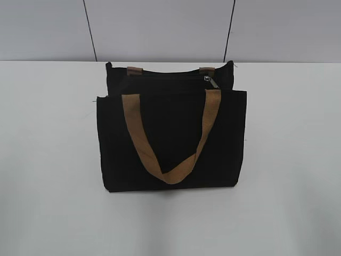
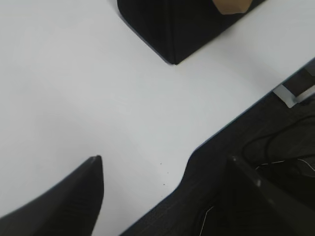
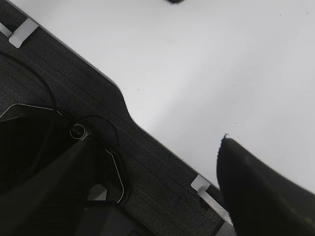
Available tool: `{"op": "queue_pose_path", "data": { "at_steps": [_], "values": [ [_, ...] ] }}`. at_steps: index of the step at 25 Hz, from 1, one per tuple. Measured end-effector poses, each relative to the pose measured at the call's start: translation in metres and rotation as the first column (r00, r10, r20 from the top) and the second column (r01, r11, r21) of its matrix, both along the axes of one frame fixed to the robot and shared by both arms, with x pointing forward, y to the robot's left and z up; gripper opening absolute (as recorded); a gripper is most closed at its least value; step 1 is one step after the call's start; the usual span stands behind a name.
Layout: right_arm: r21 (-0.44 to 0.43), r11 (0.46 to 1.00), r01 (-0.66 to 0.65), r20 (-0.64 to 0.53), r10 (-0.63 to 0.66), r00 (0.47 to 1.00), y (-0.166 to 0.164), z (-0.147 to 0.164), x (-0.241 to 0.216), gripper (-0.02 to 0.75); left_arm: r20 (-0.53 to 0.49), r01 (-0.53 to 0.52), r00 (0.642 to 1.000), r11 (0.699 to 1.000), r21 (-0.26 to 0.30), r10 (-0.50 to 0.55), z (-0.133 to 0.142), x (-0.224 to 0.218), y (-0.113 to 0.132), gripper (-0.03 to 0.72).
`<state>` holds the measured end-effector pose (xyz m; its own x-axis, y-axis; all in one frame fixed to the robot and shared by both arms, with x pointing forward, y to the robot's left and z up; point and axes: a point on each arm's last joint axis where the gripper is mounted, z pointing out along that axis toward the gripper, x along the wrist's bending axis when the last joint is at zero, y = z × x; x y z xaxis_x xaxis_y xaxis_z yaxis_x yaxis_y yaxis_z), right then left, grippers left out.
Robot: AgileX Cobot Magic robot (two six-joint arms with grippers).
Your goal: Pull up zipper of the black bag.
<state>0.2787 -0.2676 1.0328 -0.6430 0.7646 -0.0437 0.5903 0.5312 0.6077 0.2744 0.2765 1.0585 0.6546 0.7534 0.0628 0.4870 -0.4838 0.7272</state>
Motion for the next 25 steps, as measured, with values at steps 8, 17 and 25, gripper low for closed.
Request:
{"op": "queue_pose_path", "data": {
  "at_steps": [8,17,25],
  "values": [
    [0.004,1.0,0.0,0.002,0.0,1.0,0.0,0.0,0.0,0.596,0.002,0.007,1.0,1.0,0.004,-0.007,0.0,0.0,0.0,0.552],
    [0.05,0.986,0.161,0.002,-0.162,0.987,-0.005,0.002,0.001,0.596,0.035,-0.167,0.985,0.986,-0.023,0.167,0.001,-0.002,0.01,0.533],
    [0.175,0.89,0.421,0.214,-0.452,0.866,-0.018,0.009,-0.028,0.596,0.161,-0.492,0.845,0.86,-0.135,0.509,0.005,-0.027,0.028,0.51]
  ]
}}
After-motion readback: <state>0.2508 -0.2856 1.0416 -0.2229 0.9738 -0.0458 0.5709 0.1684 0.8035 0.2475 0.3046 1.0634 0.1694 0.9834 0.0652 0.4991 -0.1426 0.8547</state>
